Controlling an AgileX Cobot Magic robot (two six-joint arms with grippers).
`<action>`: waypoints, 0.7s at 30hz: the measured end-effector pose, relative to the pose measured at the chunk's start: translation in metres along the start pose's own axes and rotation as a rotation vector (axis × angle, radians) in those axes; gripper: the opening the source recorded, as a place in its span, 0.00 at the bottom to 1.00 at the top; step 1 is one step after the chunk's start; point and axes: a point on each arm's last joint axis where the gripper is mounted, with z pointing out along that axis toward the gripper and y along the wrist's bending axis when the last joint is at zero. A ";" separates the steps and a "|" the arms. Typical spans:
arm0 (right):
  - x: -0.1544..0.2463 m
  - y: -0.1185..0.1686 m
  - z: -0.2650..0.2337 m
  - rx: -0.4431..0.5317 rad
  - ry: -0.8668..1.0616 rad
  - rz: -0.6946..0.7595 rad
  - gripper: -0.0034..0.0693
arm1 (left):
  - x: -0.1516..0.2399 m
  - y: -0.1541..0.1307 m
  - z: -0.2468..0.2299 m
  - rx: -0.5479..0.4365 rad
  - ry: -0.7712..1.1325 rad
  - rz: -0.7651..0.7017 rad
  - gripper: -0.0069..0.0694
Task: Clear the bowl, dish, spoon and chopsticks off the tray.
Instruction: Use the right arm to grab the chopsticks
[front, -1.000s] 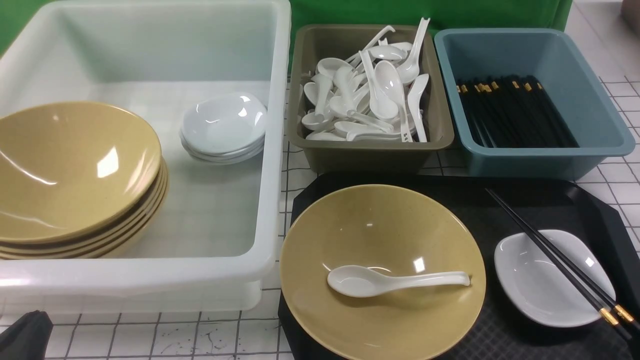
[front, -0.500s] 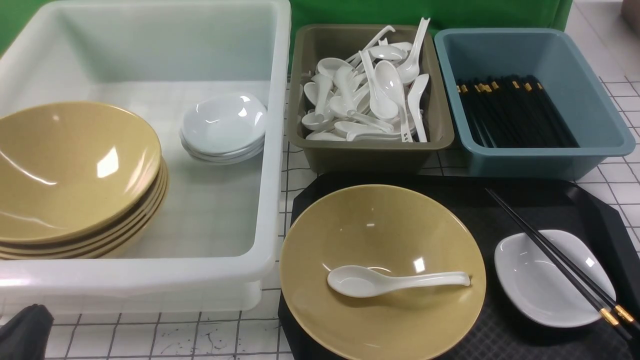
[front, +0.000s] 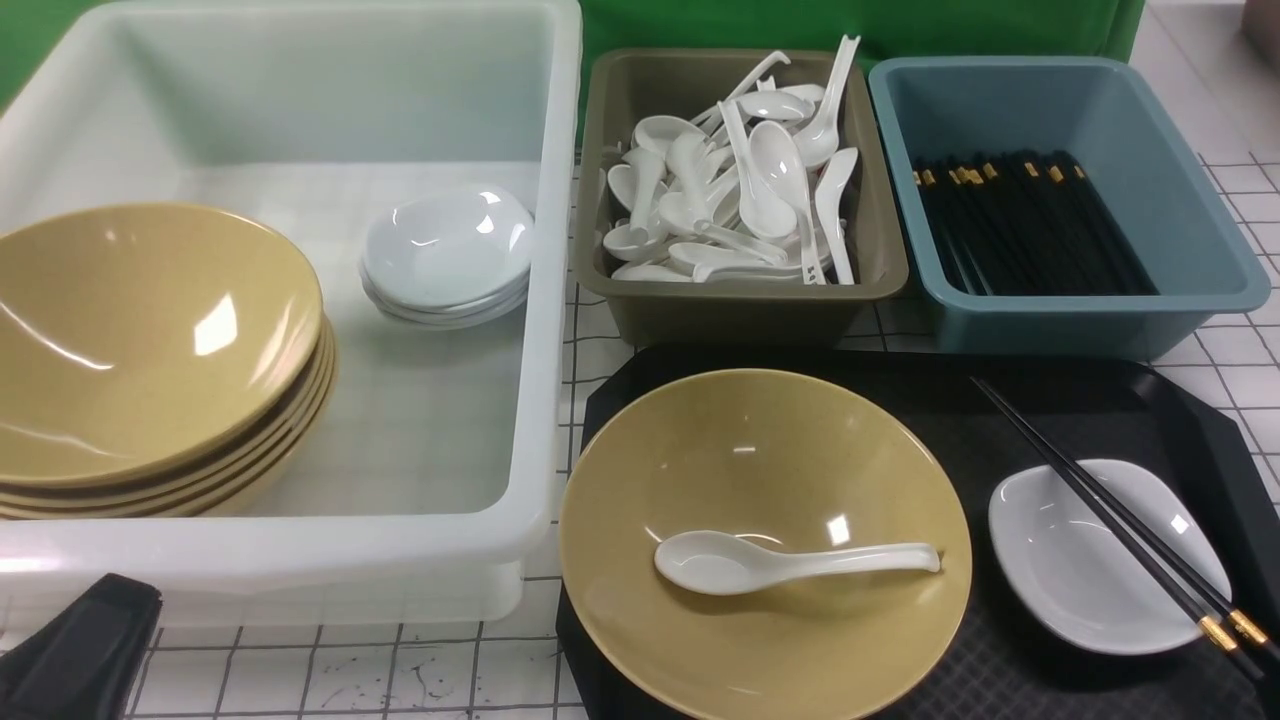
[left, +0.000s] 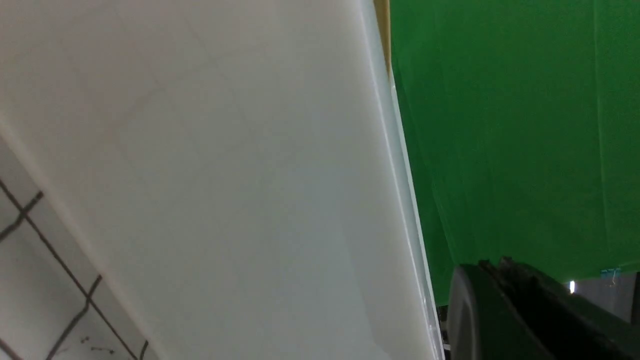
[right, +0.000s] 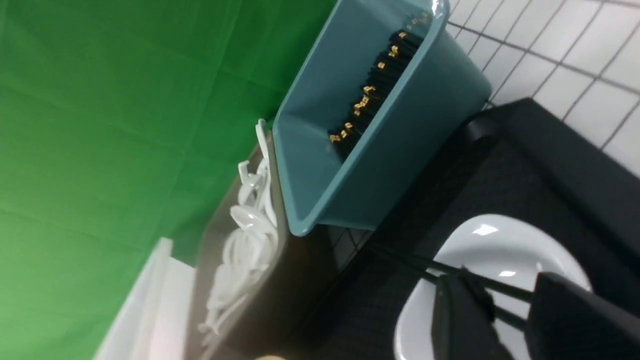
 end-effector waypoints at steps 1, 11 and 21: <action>0.000 0.000 0.000 -0.002 -0.001 -0.017 0.37 | 0.000 0.000 0.000 0.000 0.000 0.000 0.07; -0.004 0.015 -0.004 -0.072 0.046 -0.261 0.29 | -0.008 -0.066 -0.018 0.121 0.012 0.588 0.07; -0.039 0.120 0.006 -0.113 0.436 -0.897 0.10 | -0.031 -0.128 0.020 -0.264 0.453 1.021 0.07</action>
